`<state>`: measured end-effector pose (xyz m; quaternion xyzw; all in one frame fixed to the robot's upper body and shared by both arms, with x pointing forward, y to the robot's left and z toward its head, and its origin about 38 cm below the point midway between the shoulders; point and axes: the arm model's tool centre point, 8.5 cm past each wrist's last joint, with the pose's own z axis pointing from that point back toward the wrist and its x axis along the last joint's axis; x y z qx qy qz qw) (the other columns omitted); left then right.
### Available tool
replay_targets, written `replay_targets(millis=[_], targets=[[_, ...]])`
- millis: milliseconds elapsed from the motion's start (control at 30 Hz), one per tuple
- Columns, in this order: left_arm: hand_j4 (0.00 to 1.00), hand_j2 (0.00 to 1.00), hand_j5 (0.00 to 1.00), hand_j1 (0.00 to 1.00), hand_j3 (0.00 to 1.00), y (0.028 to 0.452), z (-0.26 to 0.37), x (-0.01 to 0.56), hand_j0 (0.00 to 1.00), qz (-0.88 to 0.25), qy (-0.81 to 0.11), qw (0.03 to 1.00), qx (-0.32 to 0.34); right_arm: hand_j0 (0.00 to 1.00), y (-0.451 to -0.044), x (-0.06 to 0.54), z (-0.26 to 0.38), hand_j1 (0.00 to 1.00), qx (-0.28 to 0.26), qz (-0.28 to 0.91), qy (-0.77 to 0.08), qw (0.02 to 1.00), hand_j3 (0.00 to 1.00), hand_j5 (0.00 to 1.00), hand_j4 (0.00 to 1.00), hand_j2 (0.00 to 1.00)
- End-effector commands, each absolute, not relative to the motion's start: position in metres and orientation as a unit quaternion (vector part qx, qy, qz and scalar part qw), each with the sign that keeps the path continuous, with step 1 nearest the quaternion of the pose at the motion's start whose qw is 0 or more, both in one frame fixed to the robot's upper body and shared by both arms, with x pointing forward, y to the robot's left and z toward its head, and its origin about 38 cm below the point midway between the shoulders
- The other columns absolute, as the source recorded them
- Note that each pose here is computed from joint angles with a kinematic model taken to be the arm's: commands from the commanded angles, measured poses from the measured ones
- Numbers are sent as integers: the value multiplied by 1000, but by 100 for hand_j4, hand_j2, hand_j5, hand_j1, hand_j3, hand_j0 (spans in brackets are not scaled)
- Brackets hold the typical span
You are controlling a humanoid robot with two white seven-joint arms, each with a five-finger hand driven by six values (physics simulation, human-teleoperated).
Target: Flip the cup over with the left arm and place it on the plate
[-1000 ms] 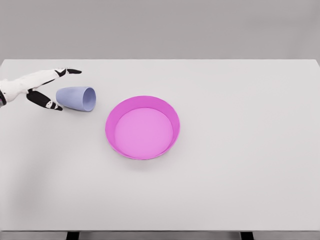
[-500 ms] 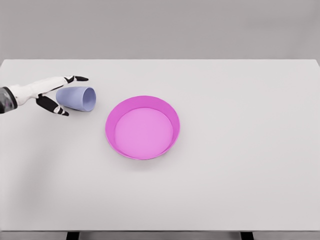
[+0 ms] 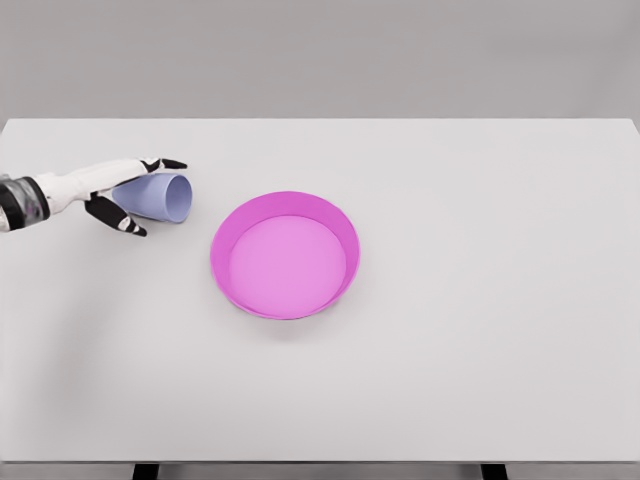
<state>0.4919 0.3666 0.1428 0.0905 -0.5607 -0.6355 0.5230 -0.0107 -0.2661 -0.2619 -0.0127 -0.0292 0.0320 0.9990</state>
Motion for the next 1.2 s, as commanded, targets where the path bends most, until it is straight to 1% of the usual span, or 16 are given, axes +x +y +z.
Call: replay_targets(millis=[0, 333, 500, 567, 600, 1033, 1100, 1167], targets=[[100, 100, 100, 100, 100, 366, 143, 493, 100, -633, -562, 524, 90, 100, -266, -11, -262, 100, -13, 32, -29, 999, 100, 100, 100, 100], [99, 99, 99, 99, 99, 364, 147, 495, 99, -634, -565, 521, 91, 100, -266, -11, -262, 100, -13, 32, -29, 999, 100, 100, 100, 100], [87, 87, 87, 87, 87, 364, 147, 495, 87, -633, -566, 520, 91, 100, -266, -11, -262, 100, -13, 32, -29, 999, 100, 100, 100, 100], [86, 86, 86, 86, 86, 360, 146, 496, 86, -633, -567, 519, 89, 100, -266, -11, -262, 100, -13, 32, -29, 999, 100, 100, 100, 100], [83, 83, 83, 83, 83, 360, 146, 496, 83, -634, -567, 519, 88, 100, -266, -11, -262, 100, -13, 32, -29, 999, 100, 100, 100, 100], [82, 82, 82, 82, 82, 355, 143, 496, 82, -636, -566, 518, 85, 100, -266, -11, -262, 100, -13, 32, -29, 999, 100, 100, 100, 100], [79, 79, 79, 79, 79, 355, 143, 496, 79, -636, -566, 518, 85, 100, -266, -11, -262, 100, -13, 32, -29, 999, 100, 100, 100, 100], [79, 79, 79, 79, 79, 355, 143, 496, 79, -636, -566, 518, 85, 100, -266, -11, -262, 100, -13, 32, -29, 999, 100, 100, 100, 100]])
